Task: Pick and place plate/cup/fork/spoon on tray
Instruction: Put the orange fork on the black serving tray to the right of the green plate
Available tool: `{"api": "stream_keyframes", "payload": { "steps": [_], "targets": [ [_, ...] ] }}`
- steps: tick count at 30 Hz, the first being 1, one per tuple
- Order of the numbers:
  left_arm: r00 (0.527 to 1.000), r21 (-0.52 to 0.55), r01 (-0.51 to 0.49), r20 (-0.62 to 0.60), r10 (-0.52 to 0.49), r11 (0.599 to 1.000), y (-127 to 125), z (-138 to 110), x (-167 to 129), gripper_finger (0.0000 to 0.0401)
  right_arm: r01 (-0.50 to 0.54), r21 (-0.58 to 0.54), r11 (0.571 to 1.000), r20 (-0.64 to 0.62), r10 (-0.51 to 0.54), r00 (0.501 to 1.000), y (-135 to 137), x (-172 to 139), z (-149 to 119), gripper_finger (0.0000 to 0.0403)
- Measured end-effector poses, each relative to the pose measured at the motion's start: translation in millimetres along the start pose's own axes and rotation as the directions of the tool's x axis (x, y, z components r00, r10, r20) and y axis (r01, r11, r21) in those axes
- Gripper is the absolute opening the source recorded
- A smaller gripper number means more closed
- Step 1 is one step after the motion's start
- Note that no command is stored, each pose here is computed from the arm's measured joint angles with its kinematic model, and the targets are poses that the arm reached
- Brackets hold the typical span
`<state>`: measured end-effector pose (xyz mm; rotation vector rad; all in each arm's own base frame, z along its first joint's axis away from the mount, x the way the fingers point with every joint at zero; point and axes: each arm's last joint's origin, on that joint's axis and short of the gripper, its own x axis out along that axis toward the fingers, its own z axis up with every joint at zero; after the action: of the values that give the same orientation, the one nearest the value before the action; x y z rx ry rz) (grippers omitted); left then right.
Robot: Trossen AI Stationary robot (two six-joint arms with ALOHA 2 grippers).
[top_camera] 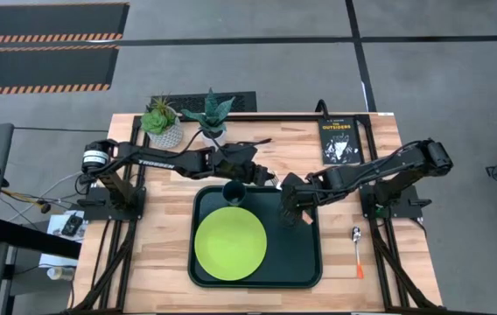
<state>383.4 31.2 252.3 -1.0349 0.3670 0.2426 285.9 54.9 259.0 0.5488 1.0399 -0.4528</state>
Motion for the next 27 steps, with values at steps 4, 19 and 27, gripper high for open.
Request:
{"api": "stream_keyframes", "payload": {
  "steps": [4,19,27],
  "targets": [
    [1.000,0.106,0.003,-0.020,-0.001,0.994,1.2,1.0,-0.3,0.0001,-0.025,-0.021,0.999,-0.039,0.024,0.999,3.8,-2.2,-6.5,0.0204],
    [0.995,0.242,0.054,-0.096,-0.032,0.969,4.8,-3.1,5.5,0.0000,-0.119,0.009,0.993,-0.241,0.117,0.963,49.5,-27.9,-94.2,0.0264],
    [0.960,0.291,0.136,-0.275,-0.054,0.947,4.9,-11.8,55.5,0.0000,-0.084,0.122,0.989,-0.263,0.114,0.958,61.8,-51.3,-155.4,0.0265]
  ]
}}
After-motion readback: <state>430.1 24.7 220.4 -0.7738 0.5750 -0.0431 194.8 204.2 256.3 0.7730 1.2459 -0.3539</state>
